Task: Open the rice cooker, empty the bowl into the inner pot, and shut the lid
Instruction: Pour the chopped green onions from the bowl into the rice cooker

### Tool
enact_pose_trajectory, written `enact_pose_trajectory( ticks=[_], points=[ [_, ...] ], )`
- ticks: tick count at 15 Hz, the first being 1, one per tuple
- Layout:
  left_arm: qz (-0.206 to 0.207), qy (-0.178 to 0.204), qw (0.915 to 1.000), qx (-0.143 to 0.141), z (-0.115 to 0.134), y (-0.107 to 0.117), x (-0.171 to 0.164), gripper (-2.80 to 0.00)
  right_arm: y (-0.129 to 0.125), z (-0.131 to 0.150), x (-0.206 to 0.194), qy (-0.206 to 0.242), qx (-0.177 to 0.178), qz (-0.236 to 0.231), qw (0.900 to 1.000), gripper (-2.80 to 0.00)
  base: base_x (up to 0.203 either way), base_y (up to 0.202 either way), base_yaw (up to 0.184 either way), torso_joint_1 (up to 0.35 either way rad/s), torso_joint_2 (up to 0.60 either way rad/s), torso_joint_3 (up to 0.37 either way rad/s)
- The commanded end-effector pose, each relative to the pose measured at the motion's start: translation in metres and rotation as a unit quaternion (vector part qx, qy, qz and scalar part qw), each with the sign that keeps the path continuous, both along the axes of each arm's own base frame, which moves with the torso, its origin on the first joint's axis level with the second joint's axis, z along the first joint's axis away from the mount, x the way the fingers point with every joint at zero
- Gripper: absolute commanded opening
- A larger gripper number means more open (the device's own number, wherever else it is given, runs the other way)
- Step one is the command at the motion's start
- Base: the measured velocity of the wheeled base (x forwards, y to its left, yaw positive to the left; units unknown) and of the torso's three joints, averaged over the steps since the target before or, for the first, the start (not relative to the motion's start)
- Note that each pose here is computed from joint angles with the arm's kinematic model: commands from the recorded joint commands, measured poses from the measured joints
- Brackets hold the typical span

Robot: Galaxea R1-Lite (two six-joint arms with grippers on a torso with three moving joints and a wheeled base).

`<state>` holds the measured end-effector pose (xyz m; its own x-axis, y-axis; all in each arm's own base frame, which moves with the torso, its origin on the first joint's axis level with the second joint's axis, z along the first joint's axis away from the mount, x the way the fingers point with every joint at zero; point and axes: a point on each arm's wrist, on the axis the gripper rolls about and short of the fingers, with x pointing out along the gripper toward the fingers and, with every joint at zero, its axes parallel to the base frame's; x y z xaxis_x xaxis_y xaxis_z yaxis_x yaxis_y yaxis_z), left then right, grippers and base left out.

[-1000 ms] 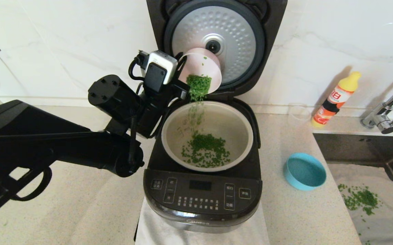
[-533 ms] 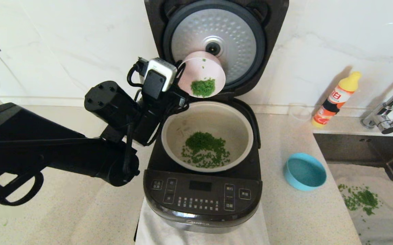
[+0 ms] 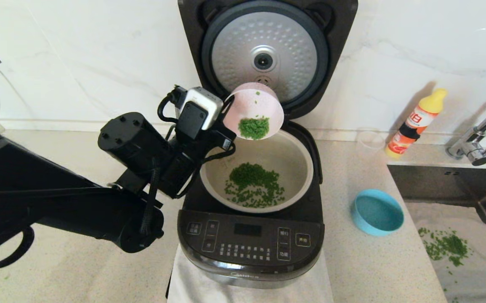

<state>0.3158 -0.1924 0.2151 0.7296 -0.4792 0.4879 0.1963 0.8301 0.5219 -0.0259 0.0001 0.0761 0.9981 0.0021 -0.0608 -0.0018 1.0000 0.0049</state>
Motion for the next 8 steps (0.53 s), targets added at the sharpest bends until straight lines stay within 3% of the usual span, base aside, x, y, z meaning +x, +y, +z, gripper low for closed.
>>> enact_pose_trajectory(
  ticks=[1, 8],
  points=[
    [0.007, -0.034, 0.9994, 0.000, 0.016, 0.001, -0.006, -2.80, 0.000, 0.000, 0.000, 0.000, 0.000, 0.000, 1.000, -2.80, 0.000, 0.000, 0.000, 0.000, 0.00, 0.000],
    [0.023, -0.088, 0.9958, 0.000, 0.040, -0.001, -0.008, -2.80, 0.000, 0.000, 0.000, 0.000, 0.000, 0.000, 1.000, -2.80, 0.000, 0.000, 0.000, 0.000, 0.00, 0.000]
  ],
)
